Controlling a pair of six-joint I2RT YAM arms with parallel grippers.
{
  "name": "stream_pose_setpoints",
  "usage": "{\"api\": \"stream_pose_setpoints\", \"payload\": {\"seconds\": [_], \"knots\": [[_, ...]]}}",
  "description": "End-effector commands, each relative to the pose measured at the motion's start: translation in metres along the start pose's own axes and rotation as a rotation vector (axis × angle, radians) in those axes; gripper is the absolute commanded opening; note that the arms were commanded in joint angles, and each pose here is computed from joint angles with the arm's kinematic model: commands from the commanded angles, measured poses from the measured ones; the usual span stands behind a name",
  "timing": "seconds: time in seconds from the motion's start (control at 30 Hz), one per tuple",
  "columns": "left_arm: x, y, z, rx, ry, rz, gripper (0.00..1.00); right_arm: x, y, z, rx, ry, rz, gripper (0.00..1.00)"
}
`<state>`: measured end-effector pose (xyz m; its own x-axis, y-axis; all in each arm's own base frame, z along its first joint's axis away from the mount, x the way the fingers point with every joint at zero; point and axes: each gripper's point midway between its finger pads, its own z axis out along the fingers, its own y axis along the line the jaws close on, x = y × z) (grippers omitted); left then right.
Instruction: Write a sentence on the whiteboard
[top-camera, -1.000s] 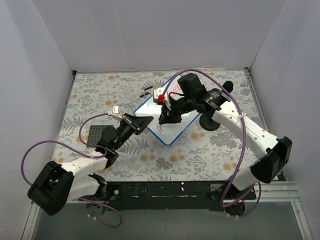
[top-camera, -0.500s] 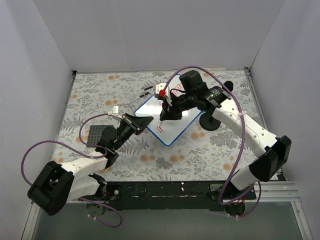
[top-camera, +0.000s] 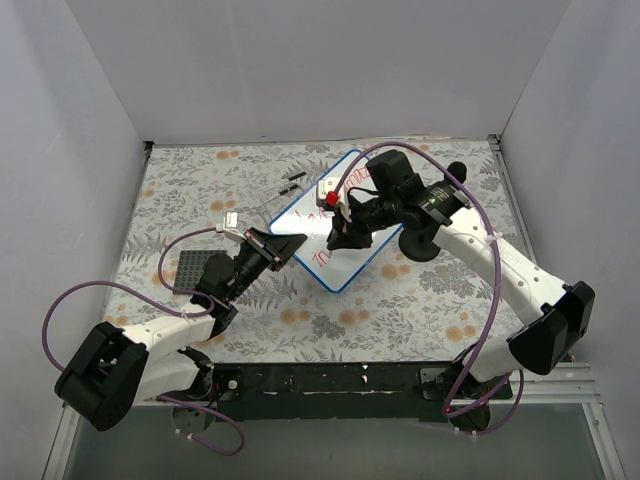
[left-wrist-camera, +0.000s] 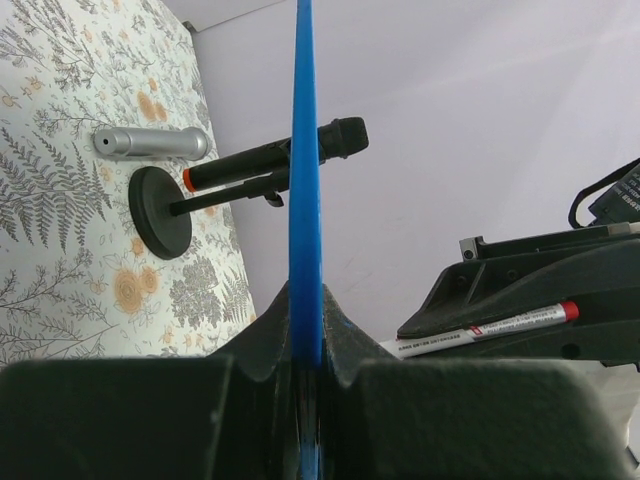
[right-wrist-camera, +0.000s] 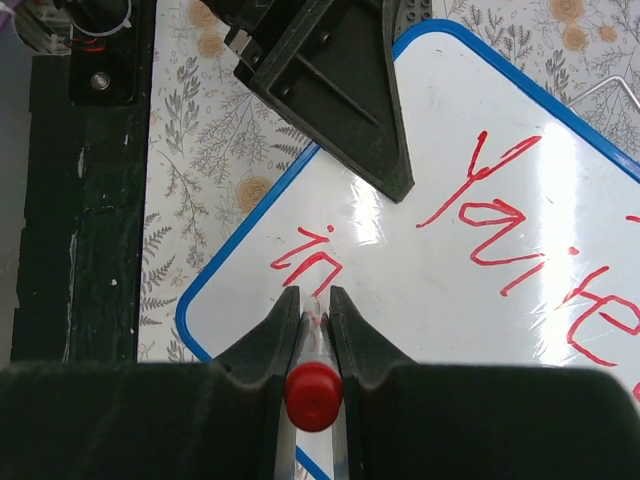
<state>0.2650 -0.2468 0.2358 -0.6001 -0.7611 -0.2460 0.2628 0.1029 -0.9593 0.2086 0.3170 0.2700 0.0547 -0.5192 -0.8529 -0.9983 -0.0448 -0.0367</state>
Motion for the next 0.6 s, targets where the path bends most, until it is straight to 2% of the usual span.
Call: {"api": "stream_pose_setpoints", "payload": {"seconds": [0.0,0.17,0.57], "knots": [[-0.014,-0.065,-0.004,0.205,-0.032,-0.107,0.0,-0.016,-0.014,-0.012,0.053,-0.042,-0.013,0.01],[-0.014,-0.064,-0.005,0.202,-0.034,-0.104,0.0,-0.026,-0.036,-0.02,0.118,-0.061,-0.011,0.01],[-0.012,-0.064,-0.005,0.209,-0.026,-0.109,0.0,-0.025,-0.038,-0.008,0.078,-0.068,0.027,0.01]]}}
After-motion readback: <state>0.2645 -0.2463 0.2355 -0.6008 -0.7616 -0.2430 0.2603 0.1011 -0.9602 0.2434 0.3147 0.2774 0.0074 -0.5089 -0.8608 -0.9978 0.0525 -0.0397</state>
